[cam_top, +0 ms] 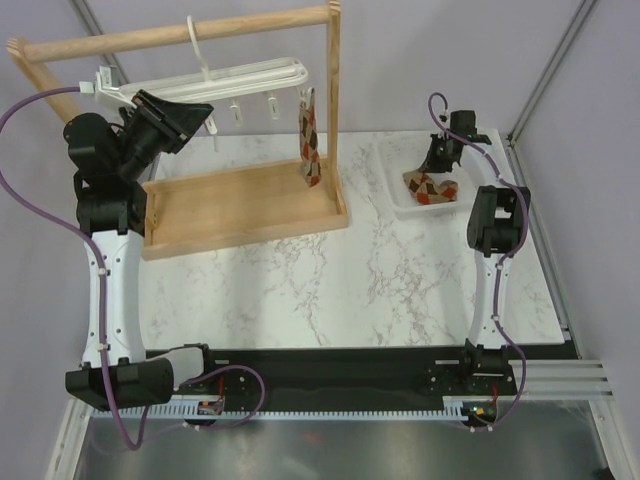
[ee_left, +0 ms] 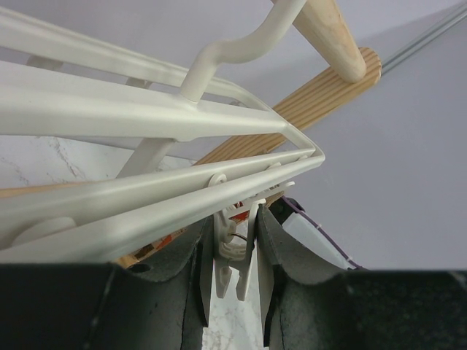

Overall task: Clip the socks to the hanger
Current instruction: Pick up the sock from the bin.

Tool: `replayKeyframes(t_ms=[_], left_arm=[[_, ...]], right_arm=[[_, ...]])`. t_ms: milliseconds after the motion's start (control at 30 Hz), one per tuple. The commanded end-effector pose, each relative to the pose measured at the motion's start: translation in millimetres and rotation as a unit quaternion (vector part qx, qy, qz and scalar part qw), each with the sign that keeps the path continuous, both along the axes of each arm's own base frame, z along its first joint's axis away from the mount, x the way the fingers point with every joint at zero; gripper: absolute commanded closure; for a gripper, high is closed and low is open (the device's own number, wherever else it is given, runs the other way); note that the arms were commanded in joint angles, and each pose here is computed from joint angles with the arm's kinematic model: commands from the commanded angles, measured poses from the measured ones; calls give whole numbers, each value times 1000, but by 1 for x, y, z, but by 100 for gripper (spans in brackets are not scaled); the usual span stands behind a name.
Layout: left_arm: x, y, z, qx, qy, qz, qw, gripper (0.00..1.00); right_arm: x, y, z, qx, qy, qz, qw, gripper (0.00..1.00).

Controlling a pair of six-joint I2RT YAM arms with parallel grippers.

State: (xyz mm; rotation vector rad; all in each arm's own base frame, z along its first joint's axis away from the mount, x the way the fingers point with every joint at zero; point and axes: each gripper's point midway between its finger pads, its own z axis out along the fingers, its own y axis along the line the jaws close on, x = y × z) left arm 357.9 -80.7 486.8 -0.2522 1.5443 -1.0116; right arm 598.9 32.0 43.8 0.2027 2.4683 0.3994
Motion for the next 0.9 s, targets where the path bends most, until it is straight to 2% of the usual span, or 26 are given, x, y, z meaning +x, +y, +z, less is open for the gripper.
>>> replayKeyframes(t_ms=[0, 33, 100, 133, 200, 233, 300, 333, 500, 633, 867], left_arm=[[-22, -10, 25, 9, -45, -27, 999, 98], [-23, -10, 25, 9, -45, -27, 999, 98], [-24, -11, 26, 8, -46, -29, 999, 98], [-24, -10, 26, 7, -45, -29, 999, 98], [-23, -11, 24, 5, -43, -30, 999, 98], [-24, -11, 25, 4, -46, -32, 998, 98], [-23, -12, 20, -1, -40, -36, 999, 98], [-24, -13, 19, -3, -39, -38, 999, 98], [-26, -14, 20, -7, -45, -43, 998, 98], [-30, -18, 25, -11, -55, -57, 997, 98], [-39, -23, 31, -22, -64, -76, 995, 98]], right_arm=[[13, 11, 92, 26, -100, 5, 995, 100], [10, 13, 115, 29, -120, 8, 992, 100], [1, 18, 124, 41, -125, 12, 991, 100], [-6, 21, 150, 45, -146, 16, 988, 100], [-18, 23, 155, 49, -148, 17, 988, 100], [-27, 26, 178, 51, -169, 21, 984, 100], [-41, 30, 183, 59, -171, 23, 983, 100], [-51, 33, 207, 65, -192, 30, 979, 100], [-95, 53, 246, 88, -226, 65, 968, 100], [-145, 87, 307, 101, -289, 127, 944, 100], [-223, 128, 402, 176, -359, 192, 896, 100]])
